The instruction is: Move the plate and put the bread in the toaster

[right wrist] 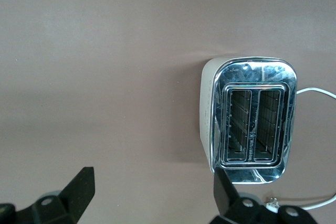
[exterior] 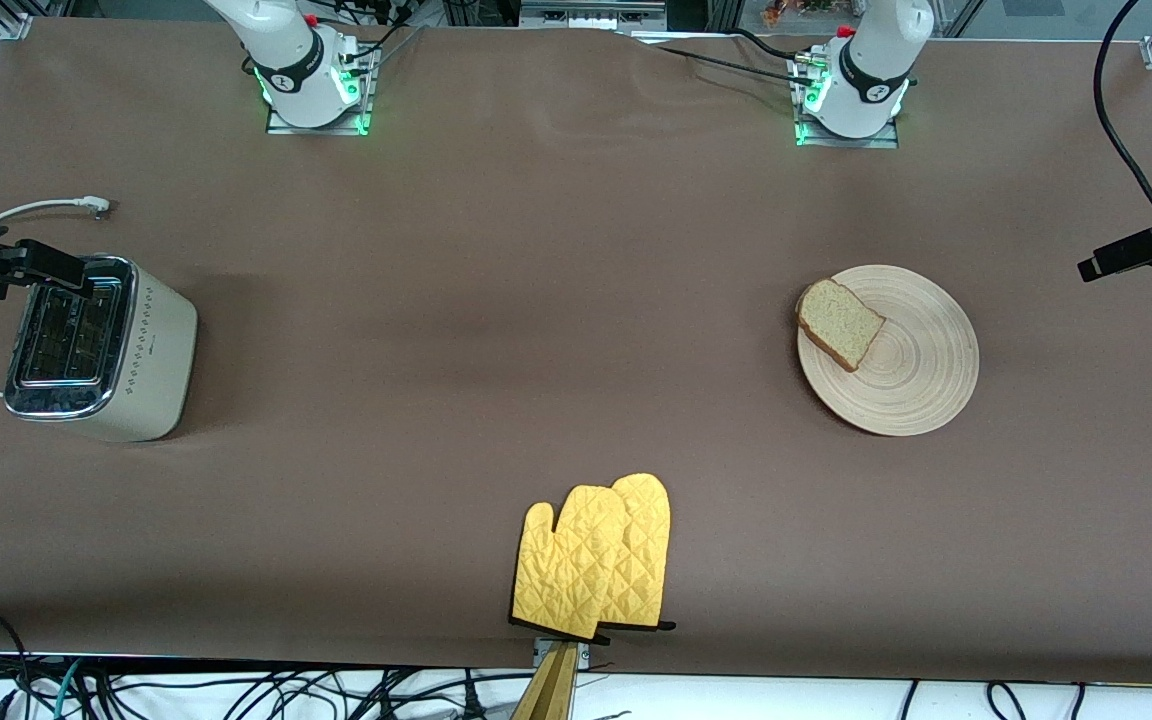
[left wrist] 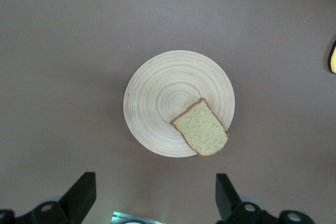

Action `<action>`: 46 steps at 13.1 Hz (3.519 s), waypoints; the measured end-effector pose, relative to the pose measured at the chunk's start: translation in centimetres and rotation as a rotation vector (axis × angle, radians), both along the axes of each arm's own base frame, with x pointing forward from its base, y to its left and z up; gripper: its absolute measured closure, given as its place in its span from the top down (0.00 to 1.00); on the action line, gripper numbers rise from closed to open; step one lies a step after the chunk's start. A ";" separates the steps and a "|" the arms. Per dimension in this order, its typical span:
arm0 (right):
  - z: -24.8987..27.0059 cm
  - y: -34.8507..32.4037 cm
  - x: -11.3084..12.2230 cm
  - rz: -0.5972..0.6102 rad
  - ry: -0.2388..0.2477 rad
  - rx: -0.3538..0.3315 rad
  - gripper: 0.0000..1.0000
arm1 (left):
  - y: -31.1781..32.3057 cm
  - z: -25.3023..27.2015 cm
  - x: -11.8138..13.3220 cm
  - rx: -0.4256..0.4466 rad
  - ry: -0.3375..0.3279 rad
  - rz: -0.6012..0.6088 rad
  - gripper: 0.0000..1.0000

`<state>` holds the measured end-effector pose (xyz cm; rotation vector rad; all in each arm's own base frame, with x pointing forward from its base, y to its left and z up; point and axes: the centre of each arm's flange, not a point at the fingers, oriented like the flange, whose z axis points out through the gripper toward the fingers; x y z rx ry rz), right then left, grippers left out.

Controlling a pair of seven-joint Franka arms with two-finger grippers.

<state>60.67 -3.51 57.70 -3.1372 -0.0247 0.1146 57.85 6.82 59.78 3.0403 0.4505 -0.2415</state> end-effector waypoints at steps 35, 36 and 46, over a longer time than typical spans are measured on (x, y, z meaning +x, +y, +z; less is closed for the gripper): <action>0.0 0.0 0.0 0.000 0.000 0.000 1.00 | 15.2 -18.6 1.4 -0.508 0.077 -0.077 1.00; 0.0 0.0 0.0 0.000 0.000 0.000 1.00 | 15.2 -20.5 1.7 -0.525 0.094 -0.088 1.00; 0.0 -0.1 0.0 -0.002 0.000 0.000 1.00 | 16.1 -23.4 1.8 -0.566 0.101 -0.127 1.00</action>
